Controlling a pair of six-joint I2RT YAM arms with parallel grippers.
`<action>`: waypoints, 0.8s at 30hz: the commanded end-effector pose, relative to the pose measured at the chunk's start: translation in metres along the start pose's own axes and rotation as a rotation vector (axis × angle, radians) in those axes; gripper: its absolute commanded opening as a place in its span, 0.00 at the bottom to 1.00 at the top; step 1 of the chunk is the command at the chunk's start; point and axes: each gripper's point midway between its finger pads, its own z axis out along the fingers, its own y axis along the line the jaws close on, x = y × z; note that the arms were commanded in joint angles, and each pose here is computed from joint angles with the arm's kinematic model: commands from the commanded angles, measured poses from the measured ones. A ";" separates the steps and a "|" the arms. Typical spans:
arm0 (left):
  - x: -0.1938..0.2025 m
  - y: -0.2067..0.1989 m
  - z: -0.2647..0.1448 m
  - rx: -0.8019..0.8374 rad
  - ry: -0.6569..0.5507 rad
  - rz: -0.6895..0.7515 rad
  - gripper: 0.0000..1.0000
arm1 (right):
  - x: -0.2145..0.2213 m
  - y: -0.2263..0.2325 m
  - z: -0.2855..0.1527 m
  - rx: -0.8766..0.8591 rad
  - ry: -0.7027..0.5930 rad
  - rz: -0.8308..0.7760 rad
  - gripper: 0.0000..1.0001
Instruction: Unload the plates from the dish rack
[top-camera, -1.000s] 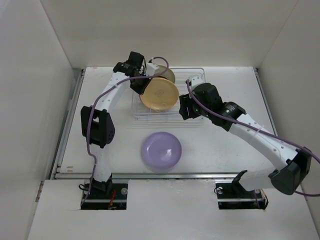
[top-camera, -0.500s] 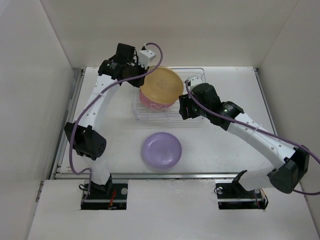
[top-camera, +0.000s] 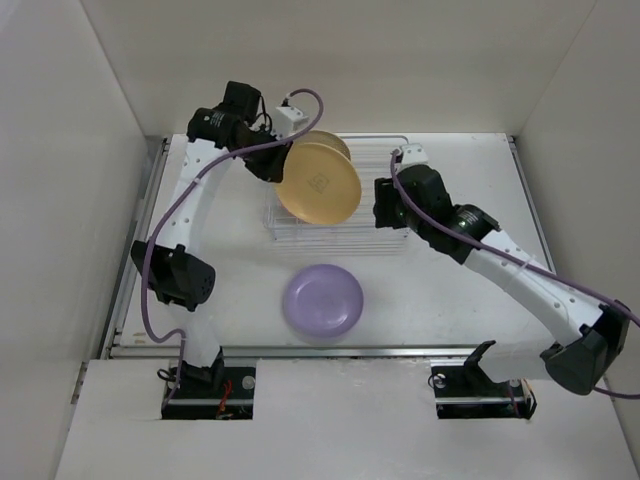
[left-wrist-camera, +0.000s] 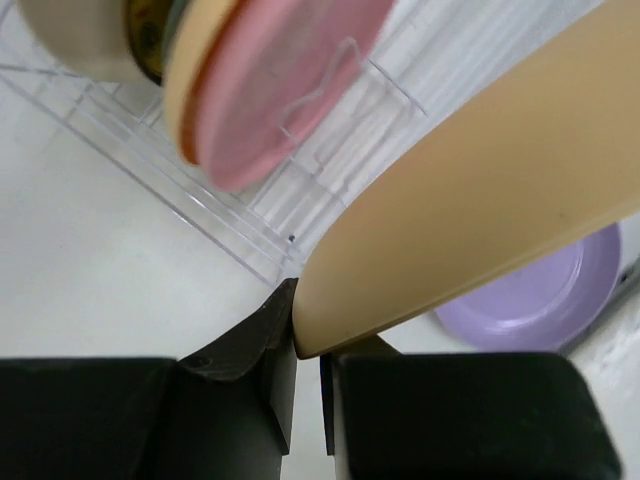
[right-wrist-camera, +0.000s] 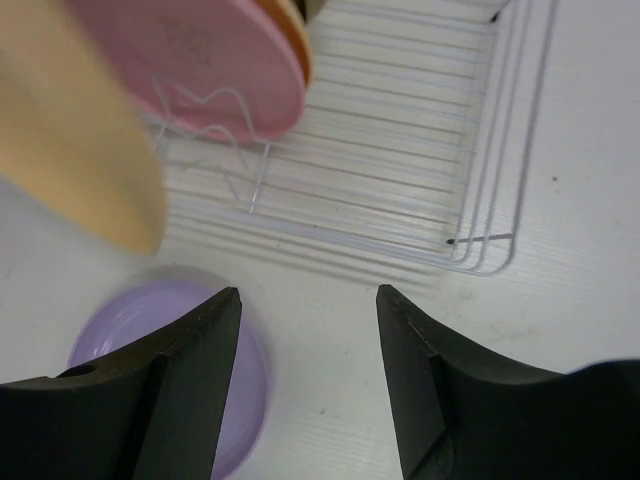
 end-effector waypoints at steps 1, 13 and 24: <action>0.061 -0.071 -0.025 0.299 0.278 0.178 0.00 | -0.051 -0.034 -0.032 0.146 -0.197 0.141 0.62; 0.170 -0.115 0.024 0.423 0.846 0.391 0.00 | -0.056 -0.032 -0.025 0.160 -0.189 0.147 0.62; 0.183 -0.131 0.026 0.454 0.907 0.420 0.58 | -0.050 -0.036 -0.037 0.147 -0.198 0.152 0.70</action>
